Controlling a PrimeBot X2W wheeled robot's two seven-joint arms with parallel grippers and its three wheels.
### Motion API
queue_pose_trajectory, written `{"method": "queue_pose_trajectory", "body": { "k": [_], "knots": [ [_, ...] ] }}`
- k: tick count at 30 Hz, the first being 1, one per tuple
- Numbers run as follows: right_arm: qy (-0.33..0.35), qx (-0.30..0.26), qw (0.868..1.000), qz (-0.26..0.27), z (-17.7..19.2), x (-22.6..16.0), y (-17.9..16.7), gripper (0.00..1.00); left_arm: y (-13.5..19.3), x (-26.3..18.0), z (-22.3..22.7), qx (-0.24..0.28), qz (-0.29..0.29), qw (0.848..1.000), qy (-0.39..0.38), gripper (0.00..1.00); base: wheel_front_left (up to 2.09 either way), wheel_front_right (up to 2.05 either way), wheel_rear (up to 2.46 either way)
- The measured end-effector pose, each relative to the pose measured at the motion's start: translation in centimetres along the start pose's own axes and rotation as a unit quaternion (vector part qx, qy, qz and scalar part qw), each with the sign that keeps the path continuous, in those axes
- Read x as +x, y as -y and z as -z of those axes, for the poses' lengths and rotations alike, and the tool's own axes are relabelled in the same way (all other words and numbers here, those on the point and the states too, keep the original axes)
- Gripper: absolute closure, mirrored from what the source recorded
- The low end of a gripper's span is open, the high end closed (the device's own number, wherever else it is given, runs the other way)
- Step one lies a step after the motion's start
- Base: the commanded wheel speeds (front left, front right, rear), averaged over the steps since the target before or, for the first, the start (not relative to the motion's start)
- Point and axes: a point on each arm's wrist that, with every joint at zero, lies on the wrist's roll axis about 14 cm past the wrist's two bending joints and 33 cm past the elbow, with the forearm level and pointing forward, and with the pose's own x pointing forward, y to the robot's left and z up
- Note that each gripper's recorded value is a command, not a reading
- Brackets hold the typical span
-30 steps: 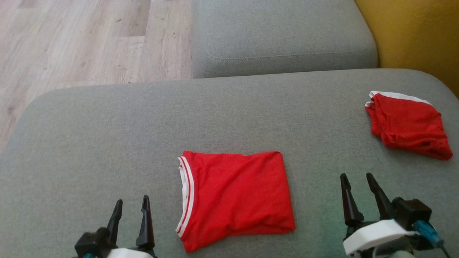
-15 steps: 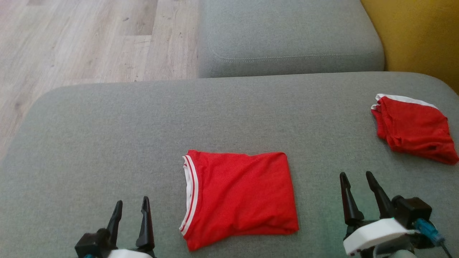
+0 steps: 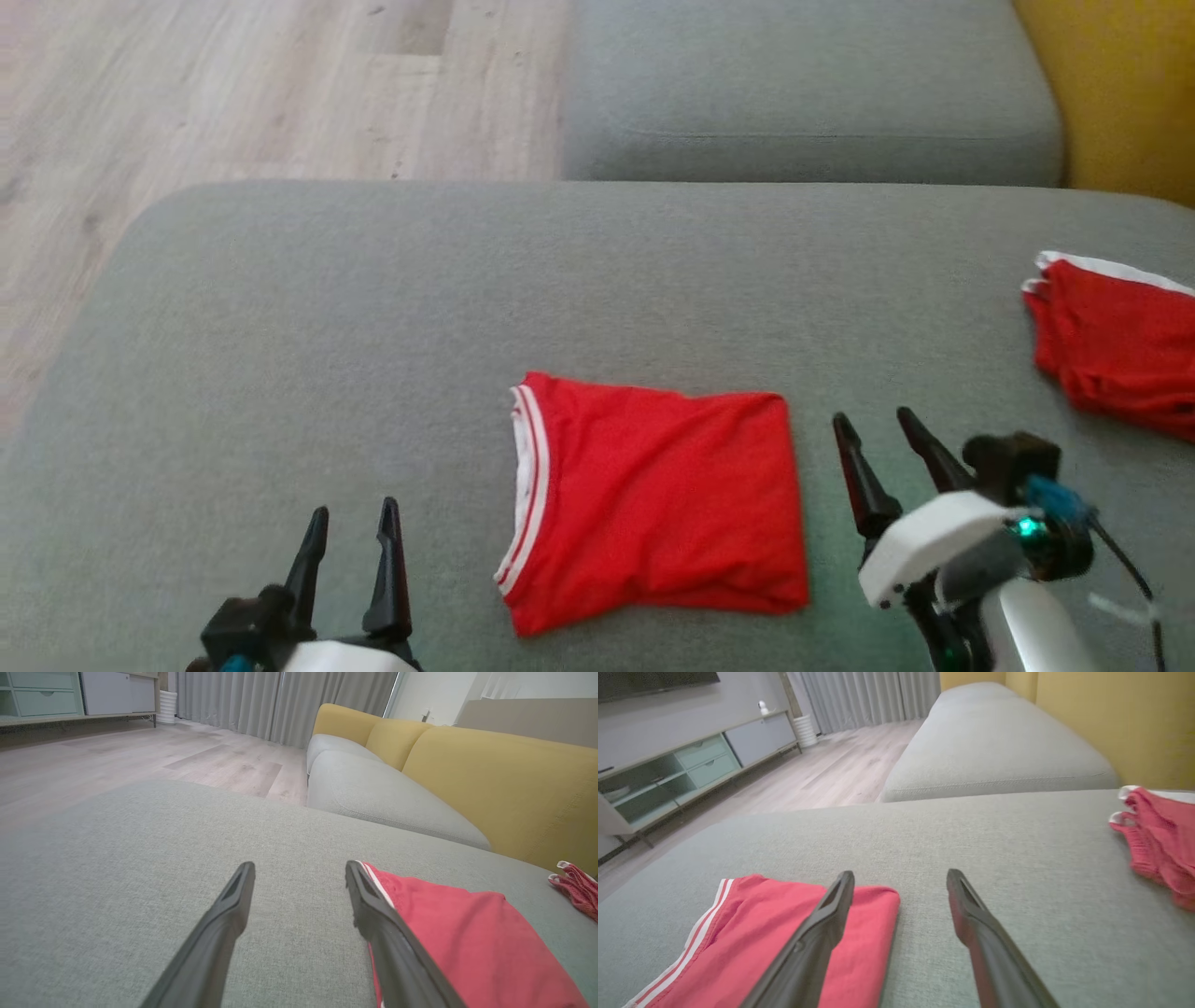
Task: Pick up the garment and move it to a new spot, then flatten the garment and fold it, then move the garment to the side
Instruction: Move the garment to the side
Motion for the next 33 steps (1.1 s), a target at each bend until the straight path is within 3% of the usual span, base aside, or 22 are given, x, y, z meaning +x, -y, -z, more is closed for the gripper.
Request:
{"method": "queue_pose_trajectory", "body": {
  "k": [8, 14, 15, 16, 17, 19, 20, 26, 33],
  "knots": [
    [-0.146, 0.031, 0.989, -0.013, 6.9, 1.6, -0.7, 0.0, -2.2, -1.1, 0.2, -0.009, -0.043, 0.999, 0.0, 0.0, 0.0, 0.0, 0.0],
    [-0.209, 0.029, 0.977, -0.036, 10.0, 2.9, -2.1, 0.0, -3.9, -1.6, 0.8, -0.017, -0.079, 0.997, -0.008, 0.0, 0.0, 0.0, 0.0],
    [-0.212, 0.027, 0.976, -0.041, 10.0, 3.3, -2.4, 0.22, -4.0, -1.6, 0.8, -0.018, -0.083, 0.996, -0.009, 0.0, 0.0, 0.0, 0.0],
    [-0.214, 0.025, 0.975, -0.047, 10.0, 3.6, -2.8, 0.22, -4.2, -1.5, 0.8, -0.019, -0.087, 0.996, -0.008, 0.0, 0.0, 0.0, 0.0],
    [-0.217, 0.023, 0.975, -0.053, 10.0, 3.9, -3.1, 0.51, -4.4, -1.5, 0.7, -0.02, -0.091, 0.996, -0.007, 0.0, 0.0, 0.0, 0.0],
    [-0.22, 0.021, 0.974, -0.058, 10.1, 4.1, -3.4, 0.79, -4.5, -1.4, 0.7, -0.022, -0.092, 0.996, -0.007, 0.0, 0.0, 0.0, 0.0],
    [-0.22, 0.02, 0.973, -0.06, 10.1, 4.3, -3.5, 1.0, -4.6, -1.3, 0.7, -0.022, -0.093, 0.995, -0.007, 0.0, 0.0, 0.0, 0.0],
    [-0.197, 0.022, 0.979, -0.045, 9.0, 4.5, -2.4, 1.0, -3.2, -0.2, 1.0, -0.013, -0.066, 0.998, -0.013, 0.0, 0.0, 0.0, 0.0],
    [-0.109, 0.008, 0.993, 0.037, 2.9, 5.0, 4.0, 1.0, 1.1, 3.8, 0.8, 0.001, 0.012, 1.0, -0.015, 0.0, 0.0, 0.0, 0.0]
  ]
}}
